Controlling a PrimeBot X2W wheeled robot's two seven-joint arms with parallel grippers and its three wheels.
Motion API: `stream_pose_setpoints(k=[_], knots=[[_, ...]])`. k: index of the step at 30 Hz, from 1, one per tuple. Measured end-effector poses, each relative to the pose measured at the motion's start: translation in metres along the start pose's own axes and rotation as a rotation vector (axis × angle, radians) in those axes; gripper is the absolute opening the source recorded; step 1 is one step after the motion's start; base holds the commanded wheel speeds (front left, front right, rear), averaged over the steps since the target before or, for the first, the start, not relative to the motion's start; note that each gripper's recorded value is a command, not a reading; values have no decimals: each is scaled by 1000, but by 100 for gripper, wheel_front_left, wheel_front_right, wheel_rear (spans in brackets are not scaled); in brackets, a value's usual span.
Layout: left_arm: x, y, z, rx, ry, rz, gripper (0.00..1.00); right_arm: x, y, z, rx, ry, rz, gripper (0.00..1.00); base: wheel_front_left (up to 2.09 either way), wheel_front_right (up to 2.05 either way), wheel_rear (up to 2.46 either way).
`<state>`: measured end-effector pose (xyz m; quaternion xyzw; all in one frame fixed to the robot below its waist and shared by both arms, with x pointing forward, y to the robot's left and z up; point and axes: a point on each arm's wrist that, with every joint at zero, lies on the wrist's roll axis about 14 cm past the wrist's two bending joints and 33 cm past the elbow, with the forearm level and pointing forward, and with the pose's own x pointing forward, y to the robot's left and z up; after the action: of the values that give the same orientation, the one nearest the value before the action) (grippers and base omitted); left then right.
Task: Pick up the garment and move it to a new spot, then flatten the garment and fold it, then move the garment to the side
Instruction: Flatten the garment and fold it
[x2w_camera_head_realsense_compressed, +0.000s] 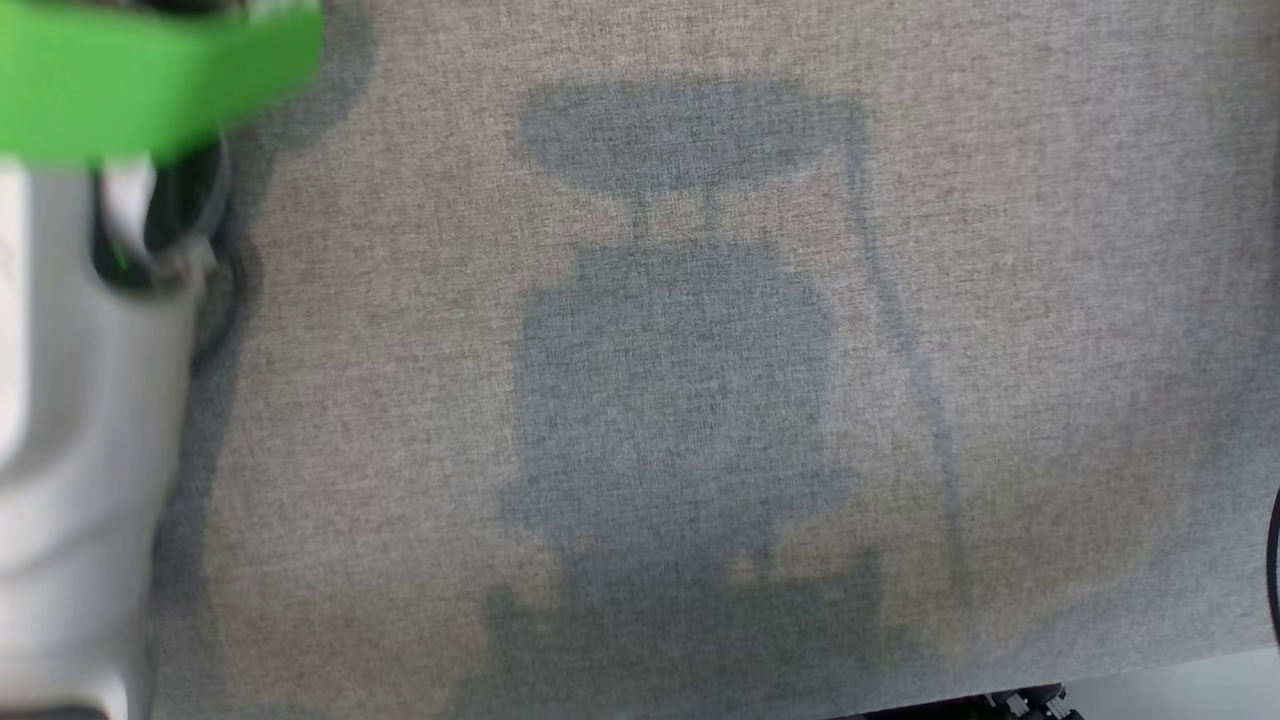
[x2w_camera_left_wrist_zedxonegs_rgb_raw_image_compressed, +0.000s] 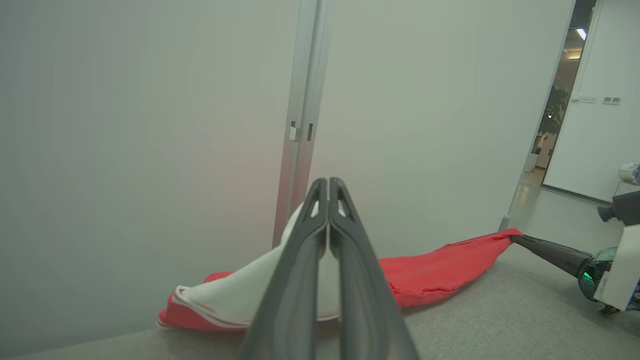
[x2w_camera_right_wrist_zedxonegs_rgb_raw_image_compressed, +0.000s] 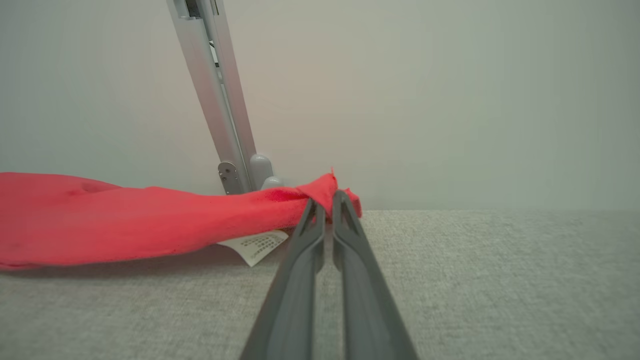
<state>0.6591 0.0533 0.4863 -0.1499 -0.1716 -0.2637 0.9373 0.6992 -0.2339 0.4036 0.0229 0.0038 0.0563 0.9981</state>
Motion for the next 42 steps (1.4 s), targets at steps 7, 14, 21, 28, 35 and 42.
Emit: stream_pose_setpoints(k=[7,14,21,28,35,42], knots=[[-102,-23,-27,-116,224,65,0,-63,-16,-28,75,100,-58,0,0,0,0],[-168,-71,-2,-226,339,109,0,-152,-21,-35,132,219,-101,0,0,0,0],[-205,-112,43,-285,341,131,0,-223,-24,-8,133,243,-118,0,0,0,0],[-237,-144,79,-312,325,143,0,-278,-31,26,119,201,-131,0,0,0,0],[-267,-172,90,-334,373,101,0,-323,-35,38,106,203,-136,0,0,0,0],[-269,-165,83,-286,407,77,0,-338,-32,31,128,248,-124,0,0,0,0]])
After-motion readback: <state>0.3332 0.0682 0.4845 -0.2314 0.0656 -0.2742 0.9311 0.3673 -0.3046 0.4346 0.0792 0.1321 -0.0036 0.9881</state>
